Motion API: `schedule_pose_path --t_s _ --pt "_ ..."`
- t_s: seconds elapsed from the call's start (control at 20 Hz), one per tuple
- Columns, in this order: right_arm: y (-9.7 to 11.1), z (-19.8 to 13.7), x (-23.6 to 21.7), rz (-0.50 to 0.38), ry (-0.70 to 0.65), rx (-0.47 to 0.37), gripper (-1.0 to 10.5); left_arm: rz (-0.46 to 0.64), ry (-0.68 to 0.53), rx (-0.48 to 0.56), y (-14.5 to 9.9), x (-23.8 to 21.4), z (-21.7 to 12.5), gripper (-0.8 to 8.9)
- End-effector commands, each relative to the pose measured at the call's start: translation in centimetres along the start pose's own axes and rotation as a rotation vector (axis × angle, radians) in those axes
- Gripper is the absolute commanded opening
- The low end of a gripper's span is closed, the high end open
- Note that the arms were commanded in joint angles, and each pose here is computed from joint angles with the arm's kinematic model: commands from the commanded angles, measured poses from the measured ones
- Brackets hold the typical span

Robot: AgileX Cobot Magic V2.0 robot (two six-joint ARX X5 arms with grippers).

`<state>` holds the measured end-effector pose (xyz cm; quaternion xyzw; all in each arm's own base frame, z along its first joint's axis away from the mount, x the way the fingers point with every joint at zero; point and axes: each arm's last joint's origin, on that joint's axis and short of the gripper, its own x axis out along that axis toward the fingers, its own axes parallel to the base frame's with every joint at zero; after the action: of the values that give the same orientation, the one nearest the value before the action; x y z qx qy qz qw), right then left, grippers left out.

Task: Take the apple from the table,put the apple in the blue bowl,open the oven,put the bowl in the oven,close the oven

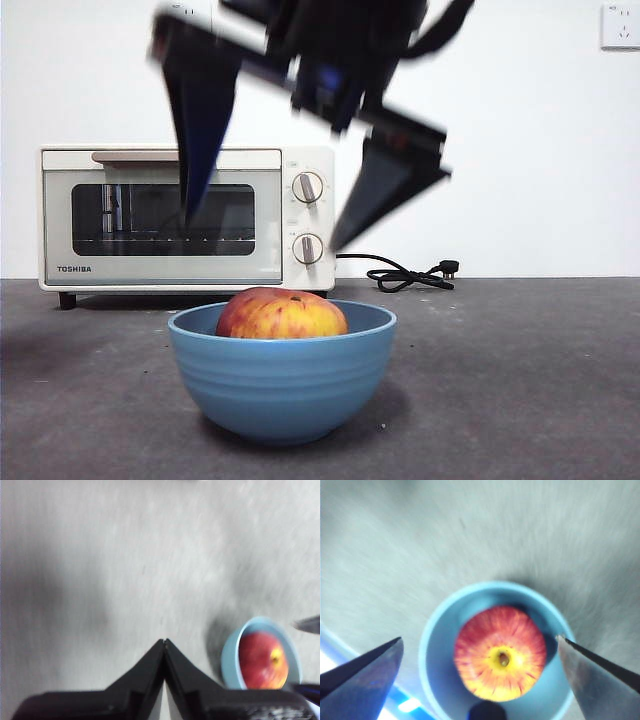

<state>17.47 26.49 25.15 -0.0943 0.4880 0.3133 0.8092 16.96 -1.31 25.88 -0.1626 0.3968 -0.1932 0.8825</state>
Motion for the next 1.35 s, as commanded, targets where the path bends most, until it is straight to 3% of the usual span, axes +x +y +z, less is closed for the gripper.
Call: schedule_pose_path --t_s 0.05,0.15,0.35,0.5,0.85,1.05,1.35 --pt "-0.2 -0.1 -2.5 -0.030 -0.055 -0.009 5.3 0.020 -0.046 0.037 -0.5 -0.6 1.7 -0.05" --pt "-0.7 -0.5 -4.8 -0.099 -0.096 -0.011 4.8 0.031 -0.074 0.050 -1.0 -0.9 3.7 -0.05" --pt "-2.1 -1.8 -8.5 -0.301 -0.144 -0.008 0.2 0.029 -0.094 0.064 -1.4 -0.4 8.5 -0.05" --pt "-2.9 -3.0 -10.7 -0.401 -0.160 0.000 0.0 0.027 -0.096 0.065 -1.3 0.9 12.4 -0.05" --pt "-4.1 -5.4 -14.4 -0.425 -0.180 0.108 0.0 0.019 -0.117 0.022 0.1 5.4 19.0 -0.05" --pt "-4.7 -6.5 -15.4 -0.454 -0.176 0.178 0.0 0.018 -0.143 -0.024 1.1 7.6 20.6 -0.05" --pt "-4.8 -6.7 -15.5 -0.457 -0.172 0.216 0.0 0.045 -0.137 -0.058 2.6 10.4 20.8 -0.05"
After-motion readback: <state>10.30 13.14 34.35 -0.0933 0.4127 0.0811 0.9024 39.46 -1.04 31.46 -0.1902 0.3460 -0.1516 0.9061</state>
